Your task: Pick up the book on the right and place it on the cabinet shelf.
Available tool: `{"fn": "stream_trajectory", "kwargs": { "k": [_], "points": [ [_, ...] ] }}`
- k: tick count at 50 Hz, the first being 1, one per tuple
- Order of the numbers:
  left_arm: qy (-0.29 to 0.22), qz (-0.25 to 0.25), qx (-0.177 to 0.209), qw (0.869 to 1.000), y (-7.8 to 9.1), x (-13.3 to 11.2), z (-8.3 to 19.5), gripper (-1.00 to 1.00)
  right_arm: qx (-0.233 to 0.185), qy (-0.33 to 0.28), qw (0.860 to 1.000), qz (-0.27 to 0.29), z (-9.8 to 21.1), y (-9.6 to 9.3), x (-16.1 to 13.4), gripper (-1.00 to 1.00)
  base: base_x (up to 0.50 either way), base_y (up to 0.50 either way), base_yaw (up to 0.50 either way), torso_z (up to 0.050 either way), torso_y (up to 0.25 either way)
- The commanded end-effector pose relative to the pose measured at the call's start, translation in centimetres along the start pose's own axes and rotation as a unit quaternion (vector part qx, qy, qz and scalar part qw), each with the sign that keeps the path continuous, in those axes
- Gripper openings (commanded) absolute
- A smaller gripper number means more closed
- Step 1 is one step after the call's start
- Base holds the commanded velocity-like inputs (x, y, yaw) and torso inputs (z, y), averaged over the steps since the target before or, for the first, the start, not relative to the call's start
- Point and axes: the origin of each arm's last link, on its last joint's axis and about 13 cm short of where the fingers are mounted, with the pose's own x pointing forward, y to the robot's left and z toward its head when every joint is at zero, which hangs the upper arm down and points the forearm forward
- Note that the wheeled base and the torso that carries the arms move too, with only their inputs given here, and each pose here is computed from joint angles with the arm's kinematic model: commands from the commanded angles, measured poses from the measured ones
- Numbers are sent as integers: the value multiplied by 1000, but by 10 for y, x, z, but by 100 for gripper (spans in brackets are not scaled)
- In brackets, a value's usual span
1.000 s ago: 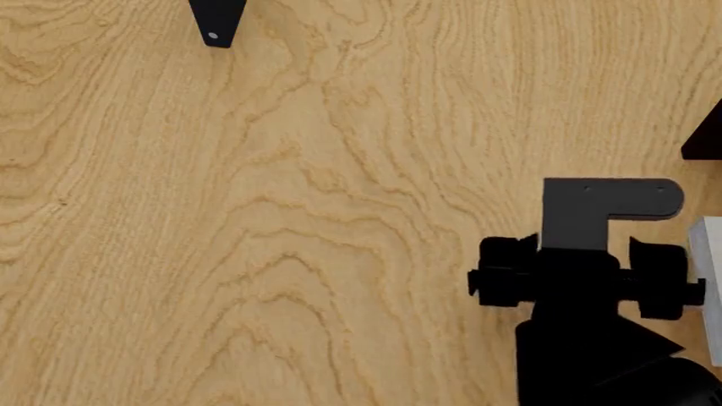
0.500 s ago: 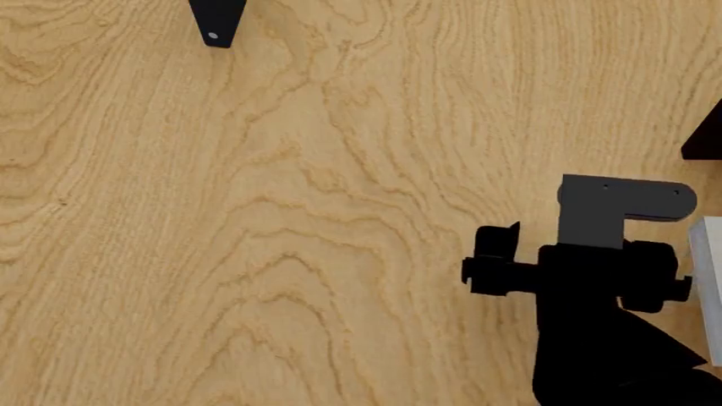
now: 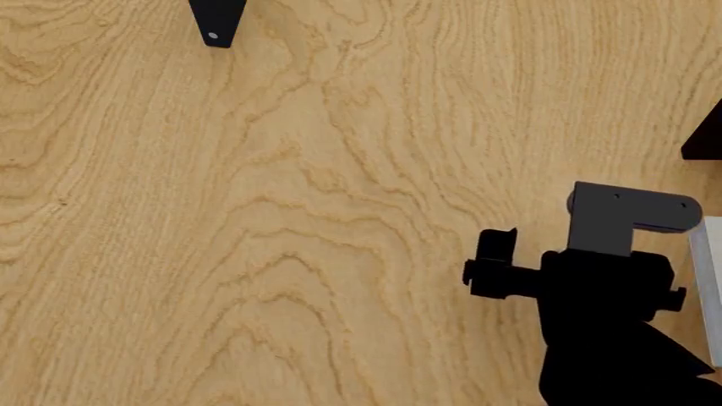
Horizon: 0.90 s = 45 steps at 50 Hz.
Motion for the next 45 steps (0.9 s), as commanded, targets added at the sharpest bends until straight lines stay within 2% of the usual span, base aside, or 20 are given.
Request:
{"fn": "stream_trajectory", "kwargs": {
  "k": [1,27,45],
  "points": [
    [0,0,0,1000,0,0,0,100,10,3,1000,4,-1,-3,2,100,0,0,0,0,0],
    [-1,0,0,1000,0,0,0,100,1,13,1000,-23,1,-17,13,100,2,0,0,-1,-3],
    [0,1,0,1000,-1,0,0,100,16,27,998,-56,1,-29,15,100,10,-1,5,-5,-15]
  ]
}}
